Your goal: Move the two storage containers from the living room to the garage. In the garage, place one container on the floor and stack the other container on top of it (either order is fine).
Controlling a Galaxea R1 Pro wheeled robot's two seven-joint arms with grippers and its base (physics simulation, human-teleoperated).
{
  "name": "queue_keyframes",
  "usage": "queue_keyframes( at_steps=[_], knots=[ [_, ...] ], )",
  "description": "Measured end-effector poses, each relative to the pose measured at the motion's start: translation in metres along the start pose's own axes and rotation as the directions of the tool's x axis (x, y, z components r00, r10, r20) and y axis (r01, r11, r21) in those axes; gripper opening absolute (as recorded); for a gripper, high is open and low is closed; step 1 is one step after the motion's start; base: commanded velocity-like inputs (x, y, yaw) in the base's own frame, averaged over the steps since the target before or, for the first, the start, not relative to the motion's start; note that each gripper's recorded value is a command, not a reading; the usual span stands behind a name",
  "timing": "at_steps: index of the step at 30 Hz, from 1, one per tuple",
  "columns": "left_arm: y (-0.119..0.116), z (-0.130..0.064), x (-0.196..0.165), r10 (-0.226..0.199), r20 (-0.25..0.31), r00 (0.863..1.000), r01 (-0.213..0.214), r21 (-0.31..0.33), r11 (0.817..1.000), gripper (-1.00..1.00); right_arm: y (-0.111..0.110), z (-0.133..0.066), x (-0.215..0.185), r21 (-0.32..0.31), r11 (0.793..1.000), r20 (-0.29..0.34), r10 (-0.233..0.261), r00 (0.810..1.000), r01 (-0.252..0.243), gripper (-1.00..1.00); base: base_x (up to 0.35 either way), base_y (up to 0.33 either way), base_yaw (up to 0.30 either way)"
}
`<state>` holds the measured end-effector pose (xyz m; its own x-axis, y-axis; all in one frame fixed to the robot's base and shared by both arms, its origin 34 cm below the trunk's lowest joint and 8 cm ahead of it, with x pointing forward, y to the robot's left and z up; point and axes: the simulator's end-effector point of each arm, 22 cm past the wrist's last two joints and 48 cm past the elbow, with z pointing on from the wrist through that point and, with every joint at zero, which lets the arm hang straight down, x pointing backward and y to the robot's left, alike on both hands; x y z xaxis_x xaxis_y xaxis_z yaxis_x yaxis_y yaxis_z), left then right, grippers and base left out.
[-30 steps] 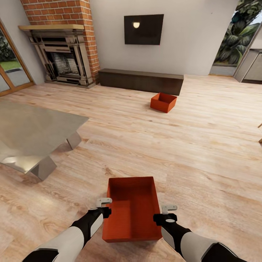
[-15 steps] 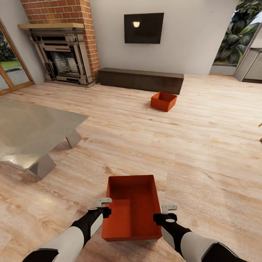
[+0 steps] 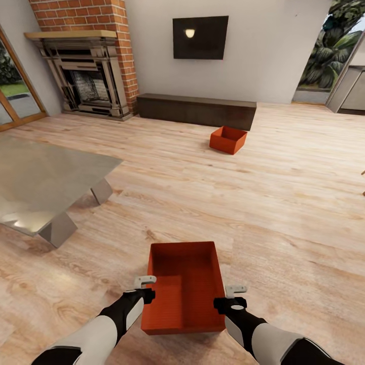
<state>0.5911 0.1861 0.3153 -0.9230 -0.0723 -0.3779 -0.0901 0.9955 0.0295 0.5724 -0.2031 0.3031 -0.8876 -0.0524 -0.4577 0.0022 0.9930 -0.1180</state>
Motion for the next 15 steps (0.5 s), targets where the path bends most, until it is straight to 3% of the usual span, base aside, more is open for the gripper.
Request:
queue_keyframes(
  at_steps=[15],
  knots=[
    [0.000,0.027,0.018,0.000,0.000,1.000,0.000,0.000,1.000,1.00,0.004,0.025,0.021,0.000,1.000,0.000,0.000,1.000,0.000,1.00,0.000,0.000,0.000]
  ],
)
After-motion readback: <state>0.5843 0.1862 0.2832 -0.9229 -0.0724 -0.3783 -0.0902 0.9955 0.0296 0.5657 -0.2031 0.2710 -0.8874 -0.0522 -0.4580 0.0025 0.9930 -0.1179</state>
